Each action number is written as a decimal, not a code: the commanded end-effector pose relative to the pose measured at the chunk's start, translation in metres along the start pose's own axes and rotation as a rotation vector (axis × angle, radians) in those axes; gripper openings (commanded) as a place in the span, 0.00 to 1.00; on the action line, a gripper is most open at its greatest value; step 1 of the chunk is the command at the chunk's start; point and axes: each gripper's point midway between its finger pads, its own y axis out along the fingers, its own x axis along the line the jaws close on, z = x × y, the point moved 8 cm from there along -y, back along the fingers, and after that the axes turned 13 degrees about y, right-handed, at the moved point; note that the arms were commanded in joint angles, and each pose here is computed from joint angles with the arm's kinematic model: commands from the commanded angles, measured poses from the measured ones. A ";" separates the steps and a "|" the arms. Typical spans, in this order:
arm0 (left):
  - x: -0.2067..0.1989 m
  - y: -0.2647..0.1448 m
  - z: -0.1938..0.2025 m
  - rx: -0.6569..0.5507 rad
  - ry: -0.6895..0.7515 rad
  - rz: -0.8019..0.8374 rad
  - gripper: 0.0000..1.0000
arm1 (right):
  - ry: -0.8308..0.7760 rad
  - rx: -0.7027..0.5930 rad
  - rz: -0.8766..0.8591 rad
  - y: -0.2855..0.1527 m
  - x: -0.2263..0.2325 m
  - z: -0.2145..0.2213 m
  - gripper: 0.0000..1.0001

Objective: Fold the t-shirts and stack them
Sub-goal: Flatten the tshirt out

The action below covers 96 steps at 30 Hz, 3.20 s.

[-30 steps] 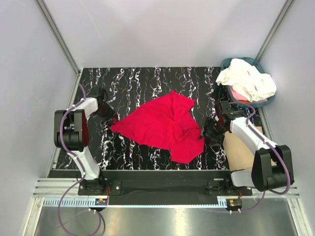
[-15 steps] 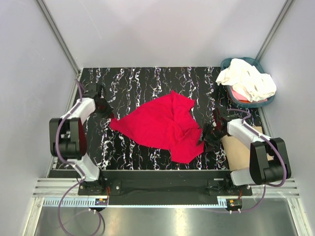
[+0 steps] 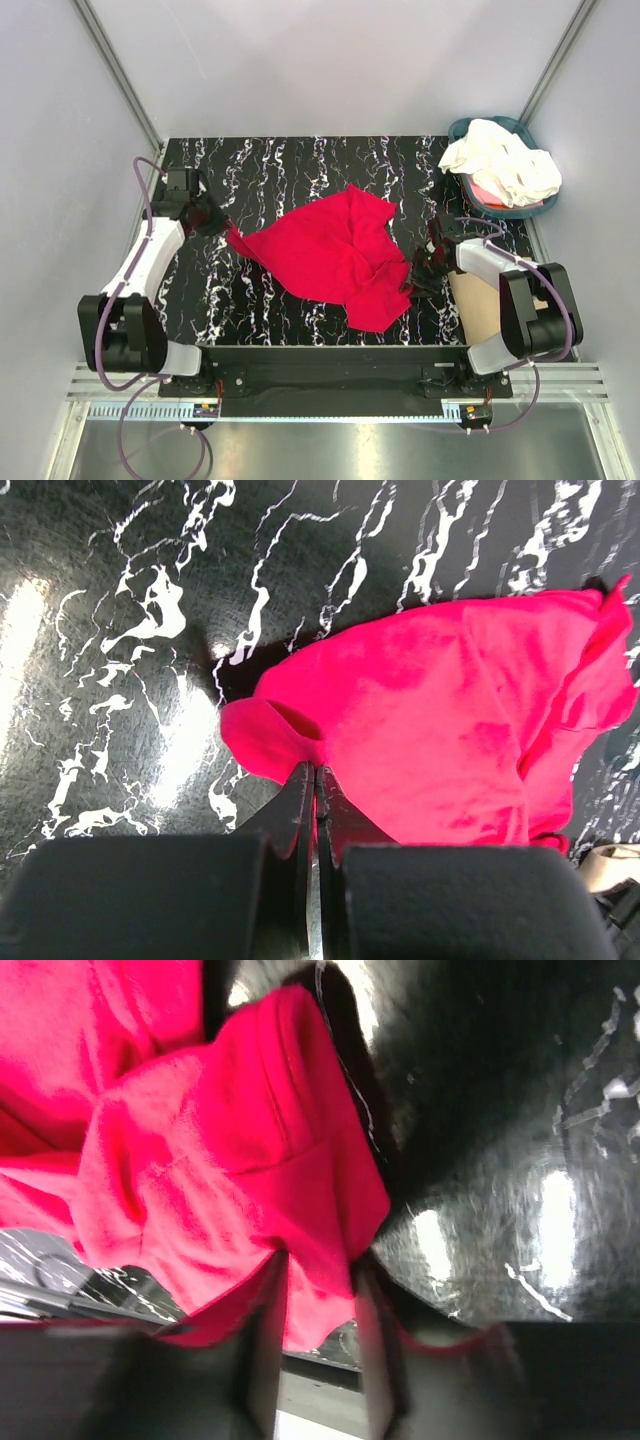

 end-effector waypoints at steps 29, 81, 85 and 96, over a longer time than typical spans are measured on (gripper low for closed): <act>-0.039 -0.222 -0.107 -0.911 0.041 0.036 0.00 | -0.077 -0.307 -0.374 -0.258 0.135 -0.011 0.00; -0.025 0.041 0.026 0.112 0.192 0.092 0.59 | -0.091 -0.134 0.075 -0.053 0.065 -0.065 0.57; -0.040 0.082 0.021 0.223 0.141 0.125 0.60 | -0.071 -0.102 0.106 -0.019 0.073 -0.086 0.55; -0.012 0.150 0.019 0.350 -0.058 0.010 0.63 | -0.034 -0.181 0.123 0.026 0.085 -0.124 0.54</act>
